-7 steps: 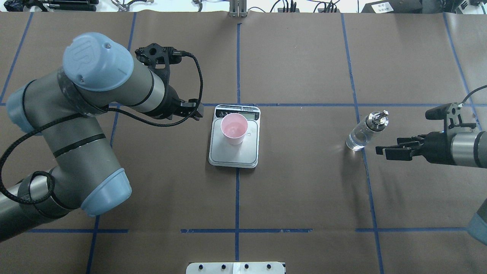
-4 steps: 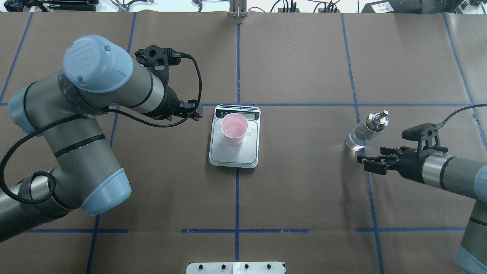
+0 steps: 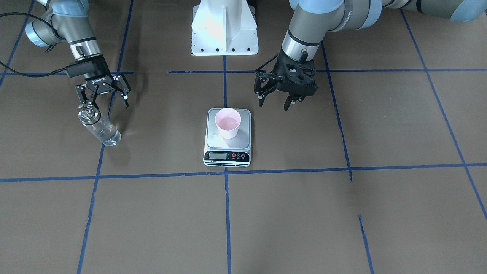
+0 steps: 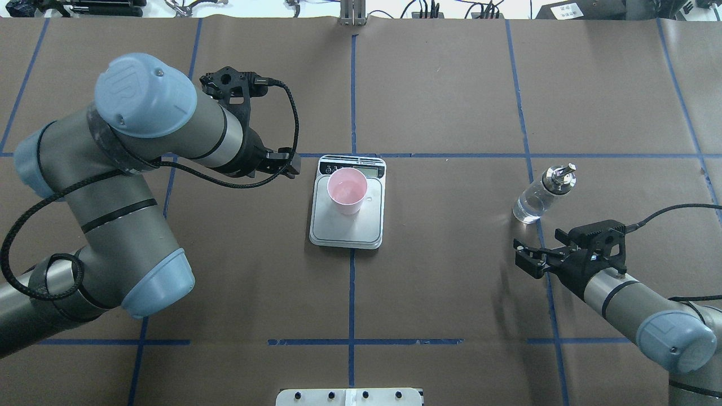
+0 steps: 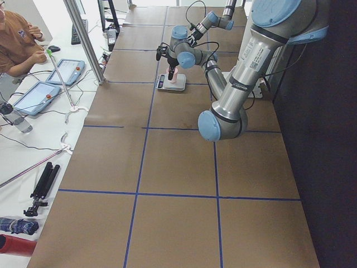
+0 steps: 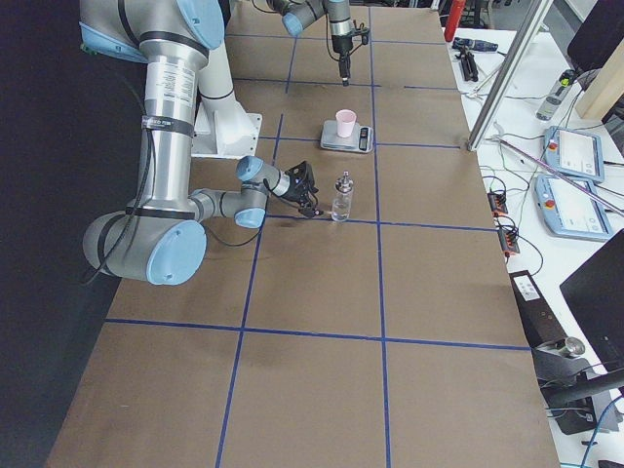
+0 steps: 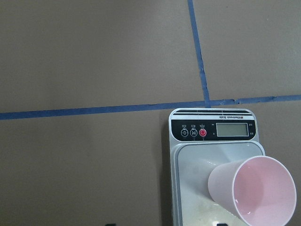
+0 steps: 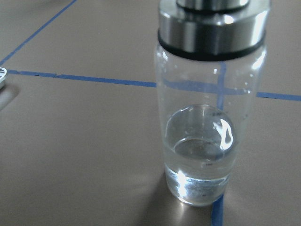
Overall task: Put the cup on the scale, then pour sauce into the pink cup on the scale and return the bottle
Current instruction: 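Move the right gripper to the glass sauce bottle while the left arm withdraws, then close the right gripper around the glass sauce bottle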
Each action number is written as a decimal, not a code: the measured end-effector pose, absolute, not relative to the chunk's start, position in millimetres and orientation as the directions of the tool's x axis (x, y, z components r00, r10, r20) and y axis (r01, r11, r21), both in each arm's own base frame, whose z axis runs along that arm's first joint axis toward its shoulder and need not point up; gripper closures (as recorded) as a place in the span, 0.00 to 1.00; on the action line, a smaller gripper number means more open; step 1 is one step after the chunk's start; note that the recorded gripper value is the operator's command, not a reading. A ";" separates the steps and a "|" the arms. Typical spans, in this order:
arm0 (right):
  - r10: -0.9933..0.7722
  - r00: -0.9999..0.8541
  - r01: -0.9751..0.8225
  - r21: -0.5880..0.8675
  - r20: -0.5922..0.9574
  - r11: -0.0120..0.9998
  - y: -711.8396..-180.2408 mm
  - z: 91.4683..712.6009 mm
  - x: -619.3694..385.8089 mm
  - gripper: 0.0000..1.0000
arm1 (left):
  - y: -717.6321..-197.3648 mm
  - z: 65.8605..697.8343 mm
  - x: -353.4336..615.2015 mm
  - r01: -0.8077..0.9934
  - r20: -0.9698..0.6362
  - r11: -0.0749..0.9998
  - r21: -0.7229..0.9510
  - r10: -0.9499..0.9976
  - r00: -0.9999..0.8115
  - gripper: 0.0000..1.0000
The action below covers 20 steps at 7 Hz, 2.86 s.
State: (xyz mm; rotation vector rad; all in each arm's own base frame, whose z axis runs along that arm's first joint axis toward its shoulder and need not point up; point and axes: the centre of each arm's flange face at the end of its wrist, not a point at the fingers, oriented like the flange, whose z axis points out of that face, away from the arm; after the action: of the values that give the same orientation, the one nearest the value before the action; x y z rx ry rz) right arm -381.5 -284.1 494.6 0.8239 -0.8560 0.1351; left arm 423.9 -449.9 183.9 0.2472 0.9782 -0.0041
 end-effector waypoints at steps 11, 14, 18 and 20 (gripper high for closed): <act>-0.035 0.675 -0.623 0.595 0.737 0.508 -299.1 495.7 -397.5 0.00 | -478.4 265.0 375.7 0.047 -0.714 0.954 0.298 0.190 0.674 0.23; -0.040 0.685 -0.614 0.606 0.727 0.505 -300.2 498.4 -401.2 0.01 | -478.2 264.7 373.8 0.048 -0.714 0.953 0.298 0.189 0.674 0.23; -0.041 0.695 -0.605 0.614 0.718 0.508 -301.5 504.1 -409.3 0.01 | -480.1 265.0 370.9 0.054 -0.714 0.953 0.298 0.185 0.675 0.23; -0.038 0.699 -0.602 0.616 0.714 0.507 -304.1 507.7 -414.2 0.01 | -480.4 266.7 371.7 0.052 -0.713 0.954 0.296 0.184 0.677 0.23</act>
State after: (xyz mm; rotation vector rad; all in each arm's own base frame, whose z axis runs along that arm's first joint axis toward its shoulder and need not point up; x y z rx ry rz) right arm -414.2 -304.1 507.7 0.9959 -0.7419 0.3803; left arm 371.7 -480.4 266.7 0.3049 0.8271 0.0751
